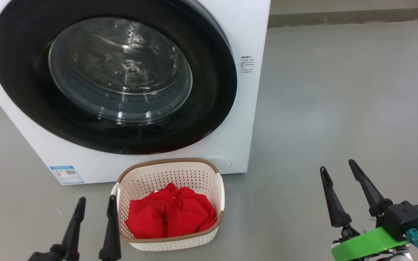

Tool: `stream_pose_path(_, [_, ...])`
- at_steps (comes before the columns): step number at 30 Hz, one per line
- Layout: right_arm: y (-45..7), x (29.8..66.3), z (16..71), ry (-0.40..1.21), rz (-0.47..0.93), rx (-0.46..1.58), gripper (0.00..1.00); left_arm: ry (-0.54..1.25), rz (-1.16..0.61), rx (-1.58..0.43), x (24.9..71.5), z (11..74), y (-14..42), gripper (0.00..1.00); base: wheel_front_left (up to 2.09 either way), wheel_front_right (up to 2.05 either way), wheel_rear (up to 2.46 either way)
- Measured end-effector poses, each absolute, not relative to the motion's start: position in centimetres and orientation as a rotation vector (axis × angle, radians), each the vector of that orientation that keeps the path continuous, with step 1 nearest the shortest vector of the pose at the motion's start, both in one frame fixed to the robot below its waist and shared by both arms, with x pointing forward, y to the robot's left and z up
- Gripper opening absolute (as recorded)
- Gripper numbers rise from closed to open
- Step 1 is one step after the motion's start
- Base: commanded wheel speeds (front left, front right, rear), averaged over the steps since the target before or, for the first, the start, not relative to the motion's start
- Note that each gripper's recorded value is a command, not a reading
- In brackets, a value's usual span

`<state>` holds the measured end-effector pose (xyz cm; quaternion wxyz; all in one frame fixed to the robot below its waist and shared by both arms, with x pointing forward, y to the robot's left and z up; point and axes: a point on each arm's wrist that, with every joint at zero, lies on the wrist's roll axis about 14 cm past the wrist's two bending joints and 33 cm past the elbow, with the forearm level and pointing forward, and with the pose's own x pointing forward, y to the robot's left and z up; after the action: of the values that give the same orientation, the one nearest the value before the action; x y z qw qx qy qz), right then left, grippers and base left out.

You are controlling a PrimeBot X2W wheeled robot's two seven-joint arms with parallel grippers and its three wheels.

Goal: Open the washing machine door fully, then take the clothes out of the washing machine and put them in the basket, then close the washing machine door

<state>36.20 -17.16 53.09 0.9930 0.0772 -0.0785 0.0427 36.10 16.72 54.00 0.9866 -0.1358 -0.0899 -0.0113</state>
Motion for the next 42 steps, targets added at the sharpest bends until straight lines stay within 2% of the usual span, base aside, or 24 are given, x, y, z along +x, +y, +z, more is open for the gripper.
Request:
stream_pose_path(7, [-18.2,34.4,53.9,-0.190,0.053,0.148,1.00,-0.201,-0.037,-0.240,35.7,54.7,16.5,1.00,0.00,0.00,0.00])
stream_pose_path(16, [-19.1,32.3,52.7,-0.157,0.016,0.150,1.00,-0.178,-0.037,-0.220,35.0,53.9,16.5,1.00,0.00,0.00,0.00])
stream_pose_path(31, [-19.5,31.9,52.4,-0.147,0.002,0.150,1.00,-0.182,-0.055,-0.217,35.1,54.0,16.1,1.00,0.00,0.00,0.00])
stream_pose_path(32, [-19.5,31.9,52.3,-0.145,0.002,0.151,0.00,-0.181,-0.058,-0.218,35.0,54.0,16.1,0.00,0.00,0.00,0.00])
stream_pose_path(42, [-19.0,31.6,49.3,-0.048,-0.009,0.213,0.00,-0.073,-0.049,-0.255,34.8,50.9,15.8,0.00,0.00,0.00,0.00])
